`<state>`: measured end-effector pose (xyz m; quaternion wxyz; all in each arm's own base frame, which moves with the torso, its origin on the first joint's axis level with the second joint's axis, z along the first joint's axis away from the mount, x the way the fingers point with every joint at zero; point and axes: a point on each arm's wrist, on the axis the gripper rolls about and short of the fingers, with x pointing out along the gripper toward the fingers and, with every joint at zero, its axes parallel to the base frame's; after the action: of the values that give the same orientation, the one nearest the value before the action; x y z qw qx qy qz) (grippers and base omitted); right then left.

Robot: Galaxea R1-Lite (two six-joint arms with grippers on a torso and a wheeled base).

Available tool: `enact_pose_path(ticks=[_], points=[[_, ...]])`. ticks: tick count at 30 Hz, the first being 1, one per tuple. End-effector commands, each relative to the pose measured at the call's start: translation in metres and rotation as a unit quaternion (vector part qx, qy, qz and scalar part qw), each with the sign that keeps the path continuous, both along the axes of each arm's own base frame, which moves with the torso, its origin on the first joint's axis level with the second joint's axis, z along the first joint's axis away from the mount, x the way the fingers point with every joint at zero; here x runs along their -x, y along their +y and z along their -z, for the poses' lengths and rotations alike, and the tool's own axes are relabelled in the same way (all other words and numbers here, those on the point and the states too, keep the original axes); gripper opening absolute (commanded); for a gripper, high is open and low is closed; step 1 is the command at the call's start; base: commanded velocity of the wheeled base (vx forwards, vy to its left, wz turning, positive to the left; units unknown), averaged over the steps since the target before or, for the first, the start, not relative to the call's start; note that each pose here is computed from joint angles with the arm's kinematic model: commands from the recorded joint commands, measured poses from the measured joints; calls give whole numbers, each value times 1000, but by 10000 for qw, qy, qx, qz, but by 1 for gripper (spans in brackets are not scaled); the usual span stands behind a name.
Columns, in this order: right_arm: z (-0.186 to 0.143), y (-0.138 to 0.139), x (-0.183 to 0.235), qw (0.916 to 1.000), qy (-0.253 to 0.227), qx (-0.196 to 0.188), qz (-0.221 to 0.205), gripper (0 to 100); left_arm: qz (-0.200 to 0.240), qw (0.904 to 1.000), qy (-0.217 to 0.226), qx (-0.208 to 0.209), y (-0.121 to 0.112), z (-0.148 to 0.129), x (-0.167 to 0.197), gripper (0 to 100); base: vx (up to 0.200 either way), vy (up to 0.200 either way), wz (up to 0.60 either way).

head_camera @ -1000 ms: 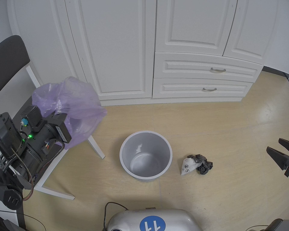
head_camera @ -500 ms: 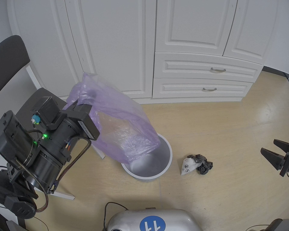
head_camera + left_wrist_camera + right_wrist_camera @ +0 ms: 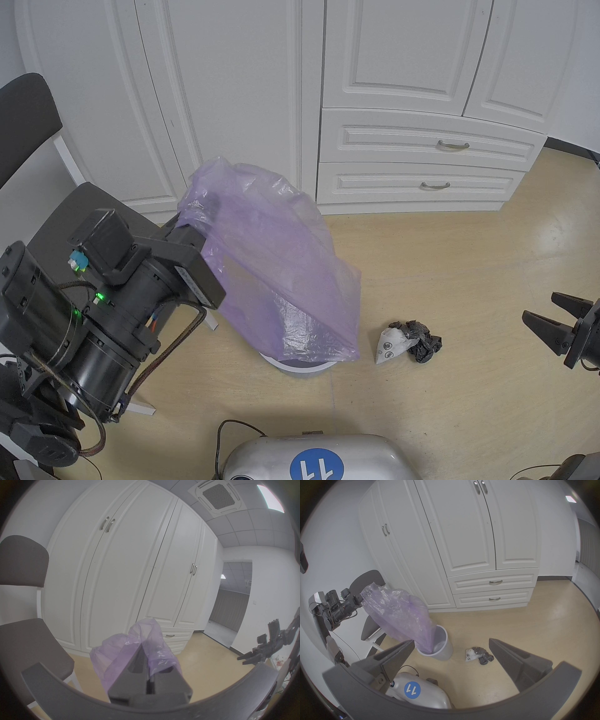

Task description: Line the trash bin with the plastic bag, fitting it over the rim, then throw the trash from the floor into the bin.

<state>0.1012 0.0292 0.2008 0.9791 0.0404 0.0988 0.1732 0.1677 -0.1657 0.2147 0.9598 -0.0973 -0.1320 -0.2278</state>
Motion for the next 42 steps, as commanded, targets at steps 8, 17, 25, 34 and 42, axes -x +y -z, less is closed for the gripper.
enact_pose_path(ticks=[8,17,25,34,42], points=[[-3,15,-24,9983,5,-456,367,100,110,9998,-83,141,-6,-8,10,0,0,0,0],[-15,48,-56,9972,-189,-515,515,100,51,9998,-86,144,-7,-8,11,0,0,0,0],[-4,60,-56,9994,-34,-287,187,100,72,9996,-159,219,-3,-13,15,0,0,0,0],[22,75,-67,9988,363,-339,34,100,203,9996,-90,146,-10,-9,18,0,0,0,0],[28,80,-64,9988,333,-348,-123,100,206,9997,-52,122,-11,-7,18,0,0,0,0]])
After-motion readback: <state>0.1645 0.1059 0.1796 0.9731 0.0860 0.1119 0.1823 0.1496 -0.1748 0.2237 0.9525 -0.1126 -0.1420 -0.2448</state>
